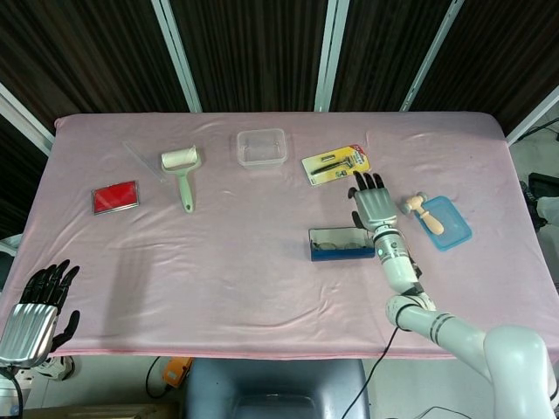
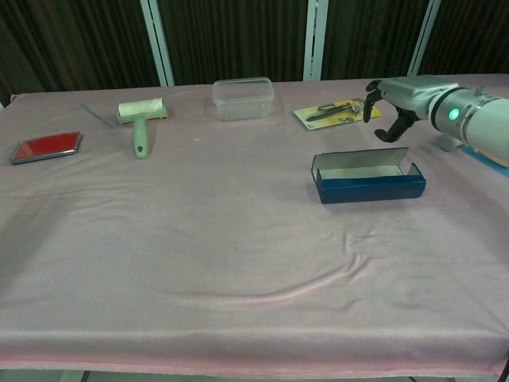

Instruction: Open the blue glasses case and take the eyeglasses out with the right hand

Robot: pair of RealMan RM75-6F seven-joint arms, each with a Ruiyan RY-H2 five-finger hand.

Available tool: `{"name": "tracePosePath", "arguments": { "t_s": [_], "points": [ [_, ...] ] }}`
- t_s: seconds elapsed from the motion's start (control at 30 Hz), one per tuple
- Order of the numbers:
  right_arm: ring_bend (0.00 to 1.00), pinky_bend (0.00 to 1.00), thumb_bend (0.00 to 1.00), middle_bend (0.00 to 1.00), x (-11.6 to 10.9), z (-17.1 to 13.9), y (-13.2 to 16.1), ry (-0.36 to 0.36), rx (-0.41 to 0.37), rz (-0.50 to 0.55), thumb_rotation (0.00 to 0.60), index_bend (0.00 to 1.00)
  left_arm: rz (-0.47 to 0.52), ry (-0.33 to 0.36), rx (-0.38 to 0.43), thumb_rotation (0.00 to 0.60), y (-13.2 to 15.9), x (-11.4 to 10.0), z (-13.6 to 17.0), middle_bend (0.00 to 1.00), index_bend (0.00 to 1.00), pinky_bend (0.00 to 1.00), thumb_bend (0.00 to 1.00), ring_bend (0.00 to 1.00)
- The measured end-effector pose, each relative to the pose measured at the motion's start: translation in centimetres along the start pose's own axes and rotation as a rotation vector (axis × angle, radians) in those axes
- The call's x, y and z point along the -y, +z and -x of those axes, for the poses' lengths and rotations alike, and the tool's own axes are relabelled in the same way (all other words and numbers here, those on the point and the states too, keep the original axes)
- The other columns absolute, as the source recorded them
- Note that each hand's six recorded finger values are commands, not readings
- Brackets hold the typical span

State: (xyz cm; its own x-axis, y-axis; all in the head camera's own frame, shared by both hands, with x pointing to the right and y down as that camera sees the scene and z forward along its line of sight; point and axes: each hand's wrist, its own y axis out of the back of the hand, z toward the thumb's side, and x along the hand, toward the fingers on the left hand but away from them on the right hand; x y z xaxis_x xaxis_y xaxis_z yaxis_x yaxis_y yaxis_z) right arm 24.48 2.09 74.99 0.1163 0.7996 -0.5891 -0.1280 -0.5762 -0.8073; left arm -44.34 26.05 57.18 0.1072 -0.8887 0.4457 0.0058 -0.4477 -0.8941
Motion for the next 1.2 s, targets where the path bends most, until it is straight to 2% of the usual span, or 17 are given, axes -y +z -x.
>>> {"name": "tracePosePath", "arguments": {
  "t_s": [0.13,0.3,0.47,0.57,0.73,0.9,1.2],
  "points": [
    [0.05,0.07,0.58,0.14,-0.9,-2.1,-0.4,-0.047,-0.061,-0.024,0.6,0.45,-0.003,-0.006,0.008,0.6,0.2,0.1,0.0,0.0,0.0,0.1,0.43,0.0],
    [0.05,0.06,0.58,0.14,-2.1,-7.2,-0.1,-0.109,-0.202,-0.067,0.6,0.45,-0.006,-0.002,0.01,0.6,0.3,0.1,0.1,0.0,0.0,0.1,0.43,0.0],
    [0.04,0.03,0.55,0.14,-1.1,-13.3,-0.6,-0.076,-0.324,-0.103,0.6,0.43,-0.005,0.0,0.014,0.6,0.4,0.1,0.2,0.0,0.0,0.1,0.43,0.0],
    [0.04,0.03,0.53,0.14,-0.3,-15.0,-1.0,-0.057,-0.334,-0.107,0.6,0.43,-0.004,0.0,0.021,0.6,0.5,0.1,0.3,0.0,0.0,0.1,0.43,0.0],
    [0.04,0.03,0.51,0.13,0.2,-14.2,-0.2,-0.036,-0.329,-0.087,0.6,0.42,-0.002,0.002,0.025,0.6,0.5,0.0,0.4,0.0,0.0,0.1,0.43,0.0],
    [0.04,0.03,0.51,0.13,0.6,-12.3,1.9,0.002,-0.333,-0.068,0.6,0.42,-0.003,-0.003,0.026,0.6,0.5,0.1,0.3,0.0,0.0,0.1,0.43,0.0],
    [0.04,0.03,0.51,0.13,1.9,-10.0,5.6,0.058,-0.333,-0.119,0.6,0.43,-0.001,-0.008,0.029,0.6,0.5,0.1,0.3,0.0,0.0,0.1,0.43,0.0]
  ]
}}
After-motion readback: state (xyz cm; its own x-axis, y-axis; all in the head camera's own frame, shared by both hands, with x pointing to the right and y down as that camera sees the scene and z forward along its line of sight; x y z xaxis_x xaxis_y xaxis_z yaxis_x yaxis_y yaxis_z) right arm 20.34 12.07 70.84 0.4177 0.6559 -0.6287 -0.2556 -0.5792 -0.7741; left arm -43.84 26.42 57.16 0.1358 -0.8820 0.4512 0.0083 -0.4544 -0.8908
